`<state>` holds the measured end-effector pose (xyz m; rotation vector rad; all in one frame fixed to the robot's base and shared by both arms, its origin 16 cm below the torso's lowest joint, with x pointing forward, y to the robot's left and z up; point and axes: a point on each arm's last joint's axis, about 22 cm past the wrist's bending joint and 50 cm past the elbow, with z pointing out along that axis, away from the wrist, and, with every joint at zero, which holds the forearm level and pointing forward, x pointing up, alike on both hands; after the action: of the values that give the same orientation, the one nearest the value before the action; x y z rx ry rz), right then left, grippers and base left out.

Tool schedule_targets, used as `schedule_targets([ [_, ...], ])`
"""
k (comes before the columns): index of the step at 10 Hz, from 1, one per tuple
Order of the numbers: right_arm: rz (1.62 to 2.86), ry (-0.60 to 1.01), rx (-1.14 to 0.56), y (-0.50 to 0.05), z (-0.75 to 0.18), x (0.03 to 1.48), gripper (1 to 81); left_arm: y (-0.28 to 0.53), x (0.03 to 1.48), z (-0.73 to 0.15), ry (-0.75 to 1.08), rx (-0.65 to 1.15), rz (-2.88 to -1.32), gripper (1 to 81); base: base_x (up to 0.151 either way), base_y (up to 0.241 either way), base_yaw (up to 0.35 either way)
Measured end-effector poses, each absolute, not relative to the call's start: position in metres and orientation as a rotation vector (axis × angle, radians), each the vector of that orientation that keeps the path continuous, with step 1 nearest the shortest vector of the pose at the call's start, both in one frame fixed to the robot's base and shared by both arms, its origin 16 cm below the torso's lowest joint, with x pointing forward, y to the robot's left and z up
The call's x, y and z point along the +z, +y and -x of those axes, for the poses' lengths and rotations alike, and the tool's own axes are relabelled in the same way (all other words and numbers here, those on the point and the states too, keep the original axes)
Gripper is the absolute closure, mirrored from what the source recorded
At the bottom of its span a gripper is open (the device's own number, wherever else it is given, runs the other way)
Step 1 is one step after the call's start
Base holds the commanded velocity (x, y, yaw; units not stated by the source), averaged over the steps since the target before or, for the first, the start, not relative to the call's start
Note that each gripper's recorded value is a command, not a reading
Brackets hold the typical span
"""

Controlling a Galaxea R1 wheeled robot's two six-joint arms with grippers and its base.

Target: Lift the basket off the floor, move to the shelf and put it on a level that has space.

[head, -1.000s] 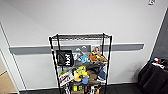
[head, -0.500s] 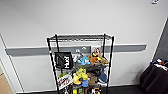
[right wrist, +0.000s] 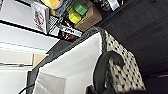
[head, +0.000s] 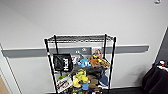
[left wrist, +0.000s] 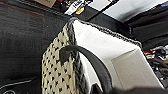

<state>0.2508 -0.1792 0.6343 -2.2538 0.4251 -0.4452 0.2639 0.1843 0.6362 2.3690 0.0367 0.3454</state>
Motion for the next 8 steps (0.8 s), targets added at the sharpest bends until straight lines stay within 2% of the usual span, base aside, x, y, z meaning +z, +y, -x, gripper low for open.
schedule_targets([
  [8,2.256,0.431,-0.436,-0.1786,-0.2444,0.6313,81.1,0.1840,0.6366,-0.2644,0.037,0.349,-2.368,81.1,0.125,0.000,0.000],
])
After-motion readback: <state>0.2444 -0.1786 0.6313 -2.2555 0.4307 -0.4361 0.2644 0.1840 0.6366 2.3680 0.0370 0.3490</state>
